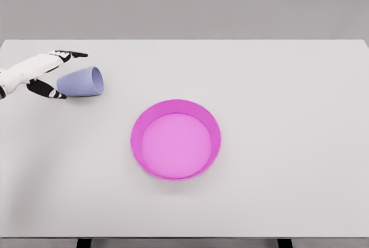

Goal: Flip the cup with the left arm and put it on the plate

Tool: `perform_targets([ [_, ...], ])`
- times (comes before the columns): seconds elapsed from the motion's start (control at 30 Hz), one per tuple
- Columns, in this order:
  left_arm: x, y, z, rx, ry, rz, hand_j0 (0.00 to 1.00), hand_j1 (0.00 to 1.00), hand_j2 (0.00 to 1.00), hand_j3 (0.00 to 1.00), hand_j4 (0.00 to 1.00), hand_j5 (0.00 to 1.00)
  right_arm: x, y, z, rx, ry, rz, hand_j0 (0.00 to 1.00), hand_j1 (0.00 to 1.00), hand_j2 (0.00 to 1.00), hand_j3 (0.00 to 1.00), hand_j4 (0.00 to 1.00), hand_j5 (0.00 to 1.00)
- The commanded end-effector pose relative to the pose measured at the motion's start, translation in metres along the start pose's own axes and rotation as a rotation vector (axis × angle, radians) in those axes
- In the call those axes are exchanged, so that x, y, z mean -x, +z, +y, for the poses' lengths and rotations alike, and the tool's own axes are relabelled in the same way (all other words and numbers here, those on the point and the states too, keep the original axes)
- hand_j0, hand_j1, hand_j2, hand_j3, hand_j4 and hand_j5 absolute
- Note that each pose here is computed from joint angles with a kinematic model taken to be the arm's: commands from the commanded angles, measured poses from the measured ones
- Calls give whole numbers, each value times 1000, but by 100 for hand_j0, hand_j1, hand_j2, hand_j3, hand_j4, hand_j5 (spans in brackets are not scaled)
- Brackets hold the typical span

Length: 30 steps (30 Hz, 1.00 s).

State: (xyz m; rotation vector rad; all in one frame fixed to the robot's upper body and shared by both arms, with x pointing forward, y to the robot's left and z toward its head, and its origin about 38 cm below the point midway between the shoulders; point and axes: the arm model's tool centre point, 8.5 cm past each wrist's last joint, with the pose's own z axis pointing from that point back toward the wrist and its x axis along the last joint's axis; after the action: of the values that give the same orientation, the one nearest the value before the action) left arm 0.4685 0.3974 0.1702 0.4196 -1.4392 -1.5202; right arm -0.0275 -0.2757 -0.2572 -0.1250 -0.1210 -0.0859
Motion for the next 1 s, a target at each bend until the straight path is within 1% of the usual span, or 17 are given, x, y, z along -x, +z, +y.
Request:
perform_targets([
  [0.0, -1, -2, -5, 25, 16, -5, 100, 100, 100, 100, 100, 100, 0, 0, 0, 0, -1, 0, 100, 100, 100, 100, 100, 100],
  [0.1, -4, -5, -6, 38, 17, -16, 100, 100, 100, 100, 100, 100, 0, 0, 0, 0, -1, 0, 100, 100, 100, 100, 100, 100],
  [0.27, -2, -5, -7, 41, 23, -8, 100, 100, 100, 100, 100, 100, 0, 0, 0, 0, -1, 0, 100, 100, 100, 100, 100, 100],
  [0.33, -4, -8, -11, 68, 26, -16, 100, 100, 100, 100, 100, 100, 0, 0, 0, 0, -1, 0, 100, 100, 100, 100, 100, 100],
  [0.4, -9, -16, -14, 65, 37, -34, 100, 100, 100, 100, 100, 100, 0, 0, 0, 0, -1, 0, 100, 100, 100, 100, 100, 100],
  [0.5, -9, -19, -15, 64, 46, -33, 100, 100, 100, 100, 100, 100, 0, 0, 0, 0, -1, 0, 100, 100, 100, 100, 100, 100],
  [0.6, -12, -25, -10, 57, 44, -40, 100, 100, 100, 100, 100, 100, 0, 0, 0, 0, -1, 0, 100, 100, 100, 100, 100, 100],
  [0.67, -9, -25, -9, 52, 51, -32, 100, 100, 100, 100, 100, 100, 0, 0, 0, 0, -1, 0, 100, 100, 100, 100, 100, 100],
  [0.8, -3, -33, -15, 54, 92, -15, 100, 100, 100, 100, 100, 100, 0, 0, 0, 0, -1, 0, 100, 100, 100, 100, 100, 100],
  [0.87, -2, -34, -17, 55, 100, -11, 100, 100, 100, 100, 100, 100, 0, 0, 0, 0, -1, 0, 100, 100, 100, 100, 100, 100],
  [0.93, -1, -34, -19, 65, 91, -5, 100, 100, 100, 100, 100, 100, 0, 0, 0, 0, -1, 0, 100, 100, 100, 100, 100, 100],
  [0.97, -1, -34, -20, 80, 71, 4, 100, 100, 100, 100, 100, 100, 0, 0, 0, 0, -1, 0, 100, 100, 100, 100, 100, 100],
])
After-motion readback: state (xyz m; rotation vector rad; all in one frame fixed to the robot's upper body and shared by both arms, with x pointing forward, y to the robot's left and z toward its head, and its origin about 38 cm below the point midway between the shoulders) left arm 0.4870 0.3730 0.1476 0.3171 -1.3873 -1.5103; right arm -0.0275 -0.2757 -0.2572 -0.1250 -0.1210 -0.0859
